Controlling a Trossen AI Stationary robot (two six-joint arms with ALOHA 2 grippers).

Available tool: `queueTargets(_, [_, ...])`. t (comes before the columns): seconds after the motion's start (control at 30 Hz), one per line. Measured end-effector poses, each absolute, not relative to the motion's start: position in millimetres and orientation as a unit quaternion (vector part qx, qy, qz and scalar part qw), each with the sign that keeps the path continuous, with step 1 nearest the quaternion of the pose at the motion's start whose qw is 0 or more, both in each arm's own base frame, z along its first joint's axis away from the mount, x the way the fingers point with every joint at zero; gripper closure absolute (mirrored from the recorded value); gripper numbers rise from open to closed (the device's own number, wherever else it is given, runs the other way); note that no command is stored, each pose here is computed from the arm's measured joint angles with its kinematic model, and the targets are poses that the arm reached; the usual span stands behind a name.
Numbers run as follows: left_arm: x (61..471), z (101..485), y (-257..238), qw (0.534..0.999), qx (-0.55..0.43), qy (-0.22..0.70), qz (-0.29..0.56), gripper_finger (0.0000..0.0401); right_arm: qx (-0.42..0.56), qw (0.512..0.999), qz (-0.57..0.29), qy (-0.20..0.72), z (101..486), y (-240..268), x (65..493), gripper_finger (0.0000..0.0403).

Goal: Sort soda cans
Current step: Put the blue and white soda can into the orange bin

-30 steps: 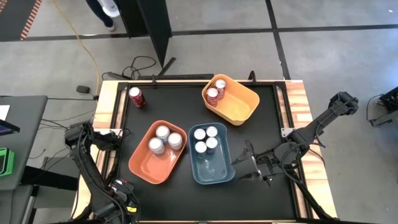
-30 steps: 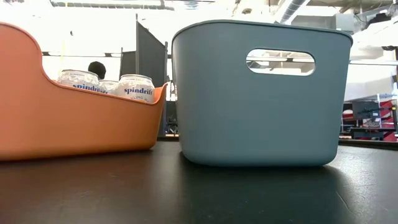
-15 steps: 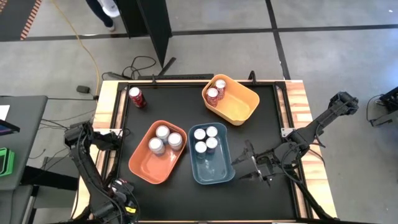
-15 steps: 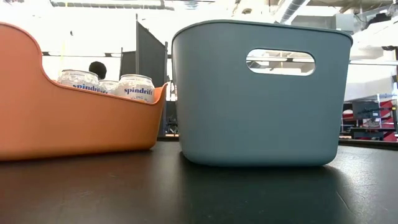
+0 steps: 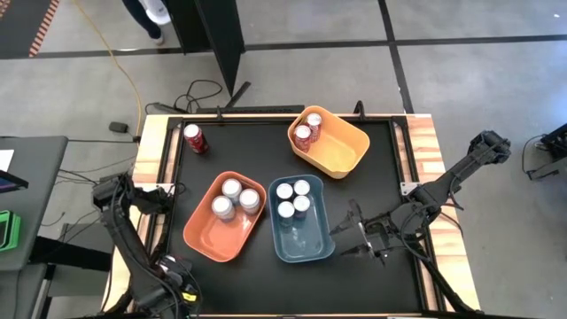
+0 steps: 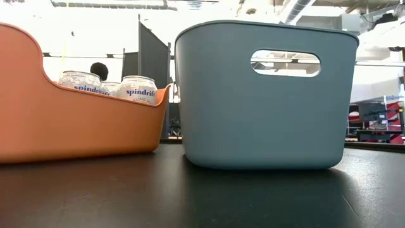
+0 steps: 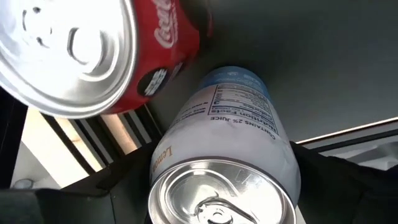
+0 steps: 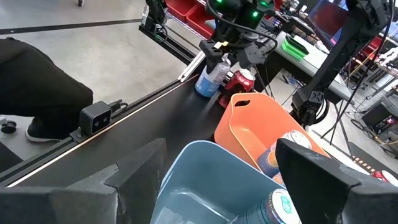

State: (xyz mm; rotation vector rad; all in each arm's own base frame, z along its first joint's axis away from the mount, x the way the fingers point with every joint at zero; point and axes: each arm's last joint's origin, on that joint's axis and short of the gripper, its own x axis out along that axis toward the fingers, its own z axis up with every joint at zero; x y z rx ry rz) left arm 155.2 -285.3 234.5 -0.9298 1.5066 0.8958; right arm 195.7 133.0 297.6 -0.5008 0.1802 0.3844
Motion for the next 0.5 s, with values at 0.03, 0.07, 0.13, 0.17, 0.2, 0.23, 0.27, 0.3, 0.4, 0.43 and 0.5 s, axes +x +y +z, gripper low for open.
queueTargets(0.03, [156.5,234.5,-284.8,0.547,-0.394,0.634,0.379,0.0094,-0.246,0.947,0.189,0.088,297.6,133.0,195.7,0.008])
queueTargets(0.07, [158.0,234.5,-284.2,0.546,-0.397,0.632,0.379,0.0094,-0.246,0.947,0.189,0.088,297.6,133.0,195.7,0.008])
queueTargets(0.13, [161.1,234.4,-283.2,0.544,-0.403,0.63,0.381,0.0094,-0.246,0.947,0.189,0.088,297.6,133.0,195.8,0.008])
queueTargets(0.17, [162.9,234.5,-282.6,0.543,-0.407,0.628,0.381,0.0094,-0.246,0.947,0.189,0.088,297.6,133.0,195.8,0.008])
queueTargets(0.2, [164.9,234.5,-282.2,0.542,-0.411,0.627,0.38,0.0094,-0.246,0.947,0.189,0.088,297.6,133.0,195.8,0.008])
queueTargets(0.23, [167.0,234.5,-281.8,0.541,-0.416,0.625,0.379,0.0094,-0.246,0.947,0.189,0.088,297.7,133.0,195.8,0.008])
queueTargets(0.27, [168.9,234.6,-281.6,0.541,-0.42,0.624,0.378,0.0094,-0.246,0.947,0.189,0.088,297.6,132.9,195.8,0.008])
queueTargets(0.3, [170.9,234.7,-281.3,0.541,-0.424,0.622,0.376,0.0094,-0.246,0.947,0.189,0.088,297.6,133.0,195.7,0.008])
queueTargets(0.4, [176.3,237.0,-280.4,0.544,-0.432,0.616,0.371,0.0094,-0.246,0.947,0.189,0.088,297.6,133.0,195.7,0.008])
queueTargets(0.43, [178.4,237.8,-279.9,0.549,-0.434,0.612,0.369,0.0094,-0.246,0.947,0.189,0.088,297.6,133.0,195.7,0.008])
queueTargets(0.5, [182.6,239.9,-278.9,0.562,-0.439,0.599,0.365,0.0094,-0.246,0.947,0.189,0.088,297.6,133.0,195.7,0.008])
